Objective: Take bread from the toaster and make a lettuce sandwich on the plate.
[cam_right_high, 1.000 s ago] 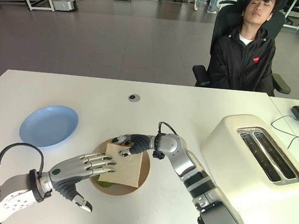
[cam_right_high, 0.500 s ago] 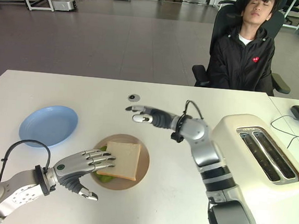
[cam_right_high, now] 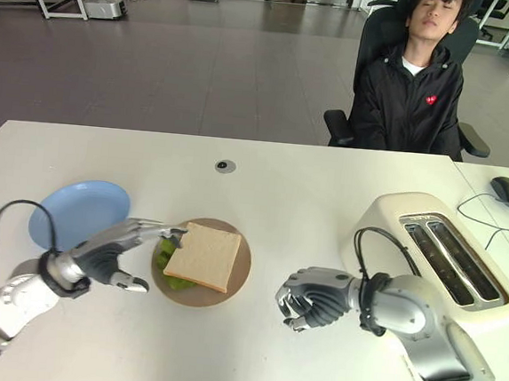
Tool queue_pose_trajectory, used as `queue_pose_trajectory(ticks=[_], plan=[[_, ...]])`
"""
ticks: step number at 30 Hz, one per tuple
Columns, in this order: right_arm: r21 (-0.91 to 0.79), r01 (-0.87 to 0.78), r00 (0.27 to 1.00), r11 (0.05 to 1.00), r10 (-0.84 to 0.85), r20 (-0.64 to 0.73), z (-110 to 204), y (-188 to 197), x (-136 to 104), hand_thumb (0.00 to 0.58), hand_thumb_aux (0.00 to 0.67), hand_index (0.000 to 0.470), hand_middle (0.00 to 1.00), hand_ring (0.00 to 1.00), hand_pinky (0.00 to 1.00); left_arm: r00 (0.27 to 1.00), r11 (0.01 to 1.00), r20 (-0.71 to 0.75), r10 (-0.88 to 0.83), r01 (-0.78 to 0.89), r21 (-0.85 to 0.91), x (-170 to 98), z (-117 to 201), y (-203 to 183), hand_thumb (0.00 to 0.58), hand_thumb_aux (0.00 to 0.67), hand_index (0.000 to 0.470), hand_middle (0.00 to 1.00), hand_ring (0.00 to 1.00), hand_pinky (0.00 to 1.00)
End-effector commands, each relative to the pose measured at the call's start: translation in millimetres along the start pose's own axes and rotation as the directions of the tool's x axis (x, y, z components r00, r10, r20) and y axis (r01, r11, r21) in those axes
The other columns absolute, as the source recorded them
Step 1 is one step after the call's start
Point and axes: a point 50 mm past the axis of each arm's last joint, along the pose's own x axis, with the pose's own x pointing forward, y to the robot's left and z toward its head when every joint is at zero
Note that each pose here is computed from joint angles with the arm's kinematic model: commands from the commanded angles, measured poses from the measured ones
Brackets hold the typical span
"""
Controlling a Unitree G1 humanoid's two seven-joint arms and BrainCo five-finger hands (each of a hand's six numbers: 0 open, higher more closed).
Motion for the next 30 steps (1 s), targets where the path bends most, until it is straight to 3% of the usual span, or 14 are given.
queue_pose_trajectory(ticks=[1, 6, 10, 14, 15, 16, 17, 18, 20, 22, 23, 25, 26, 30], plan=[[0.051, -0.054, 0.998, 0.997, 0.052, 0.036, 3, 22, 32, 0.58, 0.67, 0.47, 0.95, 0.95, 0.95, 0.936, 0.957, -0.226, -0.271, 0.287, 0.042, -39, -21, -14, 0.58, 0.67, 0.47, 1.0, 1.0, 1.0], [0.158, -0.093, 0.994, 0.983, 0.081, 0.077, -6, 38, 68, 0.58, 0.67, 0.47, 0.95, 0.95, 0.95, 0.741, 0.772, -0.313, -0.594, 0.635, 0.039, -40, -35, -81, 0.58, 0.67, 0.47, 1.0, 1.0, 1.0], [0.217, -0.041, 0.998, 0.975, 0.029, 0.06, -17, 39, 92, 0.58, 0.67, 0.47, 0.94, 0.94, 0.94, 0.794, 0.778, -0.326, -0.514, 0.591, 0.214, -6, -55, -93, 0.58, 0.67, 0.47, 1.0, 1.0, 1.0], [0.276, 0.076, 0.997, 0.958, -0.074, -0.017, -40, 31, 108, 0.58, 0.67, 0.47, 0.93, 0.93, 0.93, 0.919, 0.846, -0.274, -0.283, 0.374, 0.38, 40, -65, -77, 0.58, 0.67, 0.47, 1.0, 1.0, 1.0], [0.288, 0.121, 0.993, 0.95, -0.112, -0.047, -47, 26, 111, 0.577, 0.62, 0.435, 0.91, 0.91, 0.91, 0.941, 0.857, -0.253, -0.223, 0.313, 0.409, 53, -66, -74, 0.58, 0.67, 0.47, 1.0, 1.0, 1.0], [0.296, 0.17, 0.985, 0.94, -0.152, -0.081, -54, 20, 114, 0.579, 0.638, 0.448, 0.91, 0.91, 0.91, 0.955, 0.872, -0.239, -0.176, 0.263, 0.412, 63, -68, -72, 0.58, 0.67, 0.47, 1.0, 1.0, 1.0], [0.294, 0.227, 0.973, 0.928, -0.2, -0.119, -60, 12, 116, 0.56, 0.547, 0.383, 0.9, 0.9, 0.9, 0.963, 0.88, -0.235, -0.133, 0.224, 0.419, 74, -71, -70, 0.58, 0.67, 0.47, 1.0, 1.0, 1.0], [0.301, 0.276, 0.959, 0.913, -0.243, -0.144, -66, 6, 118, 0.573, 0.596, 0.418, 0.91, 0.91, 0.91, 0.965, 0.885, -0.239, -0.107, 0.202, 0.419, 83, -74, -70, 0.58, 0.67, 0.47, 1.0, 1.0, 1.0], [0.298, 0.368, 0.928, 0.881, -0.327, -0.18, -73, -9, 120, 0.578, 0.628, 0.441, 0.92, 0.92, 0.92, 0.968, 0.884, -0.241, -0.074, 0.176, 0.434, 100, -80, -70, 0.58, 0.67, 0.47, 1.0, 1.0, 1.0], [0.287, 0.427, 0.903, 0.857, -0.392, -0.174, -73, -20, 120, 0.575, 0.607, 0.426, 0.94, 0.94, 0.94, 0.969, 0.886, -0.241, -0.056, 0.159, 0.435, 110, -84, -69, 0.58, 0.67, 0.47, 1.0, 1.0, 1.0], [0.282, 0.452, 0.892, 0.846, -0.424, -0.158, -71, -24, 119, 0.55, 0.518, 0.363, 0.89, 0.89, 0.89, 0.97, 0.889, -0.238, -0.047, 0.149, 0.433, 112, -85, -69, 0.58, 0.67, 0.47, 1.0, 1.0, 1.0], [0.264, 0.494, 0.869, 0.828, -0.477, -0.13, -67, -30, 112, 0.441, 0.342, 0.24, 0.77, 0.77, 0.77, 0.972, 0.893, -0.232, -0.032, 0.132, 0.431, 108, -86, -66, 0.58, 0.67, 0.47, 1.0, 1.0, 1.0], [0.25, 0.517, 0.856, 0.819, -0.504, -0.12, -66, -34, 105, 0.0, 0.0, 0.0, 0.74, 0.74, 0.74, 0.973, 0.893, -0.23, -0.024, 0.124, 0.432, 103, -86, -63, 0.58, 0.67, 0.47, 1.0, 1.0, 1.0], [0.226, 0.572, 0.819, 0.789, -0.567, -0.093, -65, -45, 62, 0.0, 0.0, 0.0, 0.61, 0.61, 0.61, 0.979, 0.907, -0.203, 0.002, 0.084, 0.412, 80, -74, -50, 0.579, 0.644, 0.452, 1.0, 1.0, 1.0]])
